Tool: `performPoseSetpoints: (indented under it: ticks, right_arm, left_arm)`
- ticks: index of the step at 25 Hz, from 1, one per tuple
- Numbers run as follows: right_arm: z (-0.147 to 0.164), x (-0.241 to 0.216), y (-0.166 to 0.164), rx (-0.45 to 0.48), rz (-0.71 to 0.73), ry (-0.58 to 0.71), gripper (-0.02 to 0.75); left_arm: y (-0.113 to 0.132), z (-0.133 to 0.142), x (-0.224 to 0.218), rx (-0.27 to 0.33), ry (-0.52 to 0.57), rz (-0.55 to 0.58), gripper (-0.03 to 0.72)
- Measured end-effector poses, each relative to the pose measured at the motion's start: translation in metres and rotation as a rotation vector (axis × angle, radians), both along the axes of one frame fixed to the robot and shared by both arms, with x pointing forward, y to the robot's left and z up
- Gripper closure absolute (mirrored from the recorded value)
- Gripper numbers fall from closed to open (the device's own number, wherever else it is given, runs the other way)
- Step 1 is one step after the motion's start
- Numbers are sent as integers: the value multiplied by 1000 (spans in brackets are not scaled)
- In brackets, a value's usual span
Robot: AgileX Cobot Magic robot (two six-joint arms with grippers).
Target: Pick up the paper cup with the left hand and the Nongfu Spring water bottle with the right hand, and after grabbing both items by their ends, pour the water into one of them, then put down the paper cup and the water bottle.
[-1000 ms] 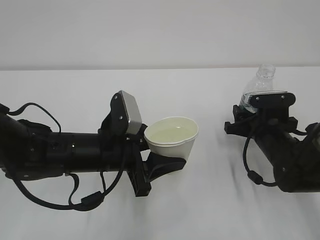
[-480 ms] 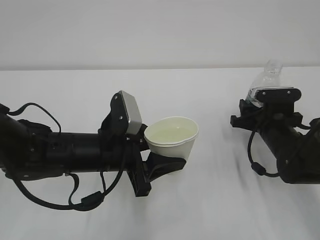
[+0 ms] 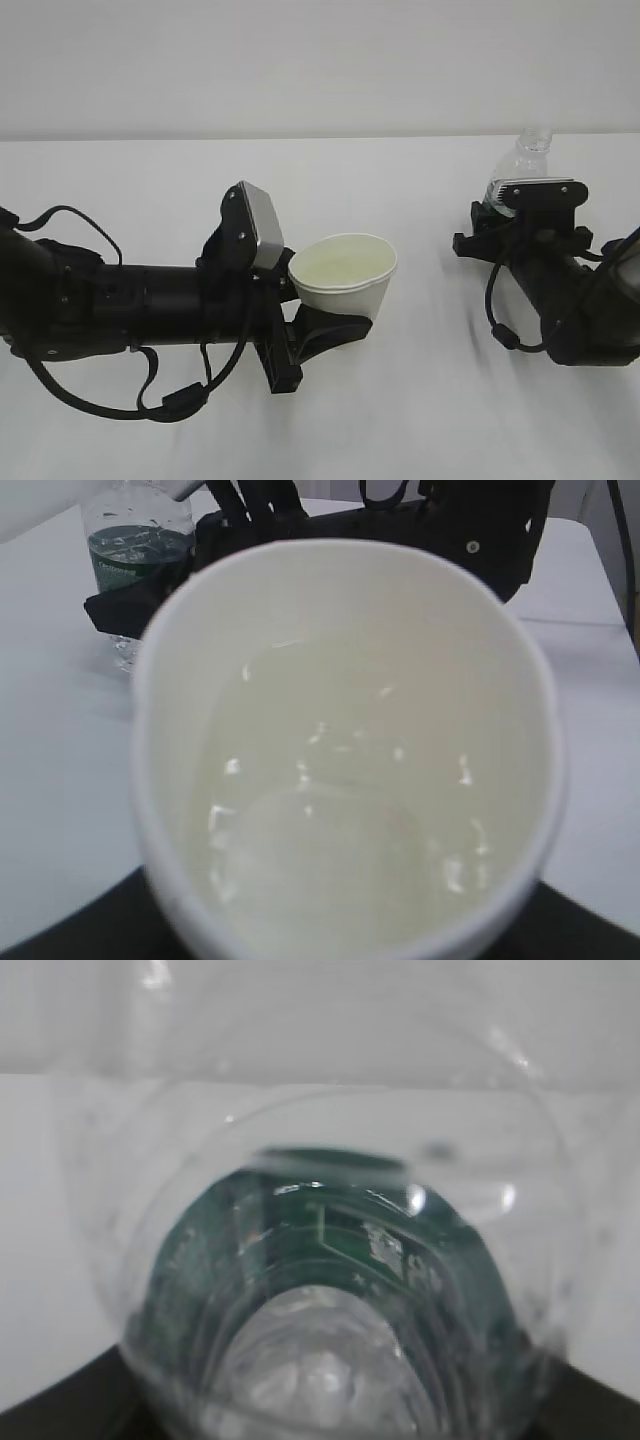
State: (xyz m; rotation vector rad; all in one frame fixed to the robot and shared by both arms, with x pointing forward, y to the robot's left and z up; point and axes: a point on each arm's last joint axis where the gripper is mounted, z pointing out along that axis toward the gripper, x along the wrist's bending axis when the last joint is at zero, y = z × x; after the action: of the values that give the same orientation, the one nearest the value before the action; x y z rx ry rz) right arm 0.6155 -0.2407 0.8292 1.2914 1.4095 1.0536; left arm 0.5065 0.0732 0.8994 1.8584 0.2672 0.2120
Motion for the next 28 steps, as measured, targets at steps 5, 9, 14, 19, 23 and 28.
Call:
performPoseSetpoints:
  ticks: [5,9,14,19,23,28]
  right_arm:
    - [0,0,-2,-4,-3,0,289]
    - [0,0,-2,-9,-2,0,289]
    - [0,0,-2,-10,-2,0,258]
    - [1,0,-1,-12,-1,-6,156]
    - [1,0,-1,-12,-1,-7,137]
    - [9,-7,-3,-13,4,-8,137]
  left_arm:
    - [0,0,0,0,0,0,300]
    - [0,0,0,0,0,0,300]
    - [0,0,0,0,0,0,300]
    - [0,0,0,0,0,0,300]
    - [0,0,0,0,0,0,300]
    - [0,0,0,0,0,0,300]
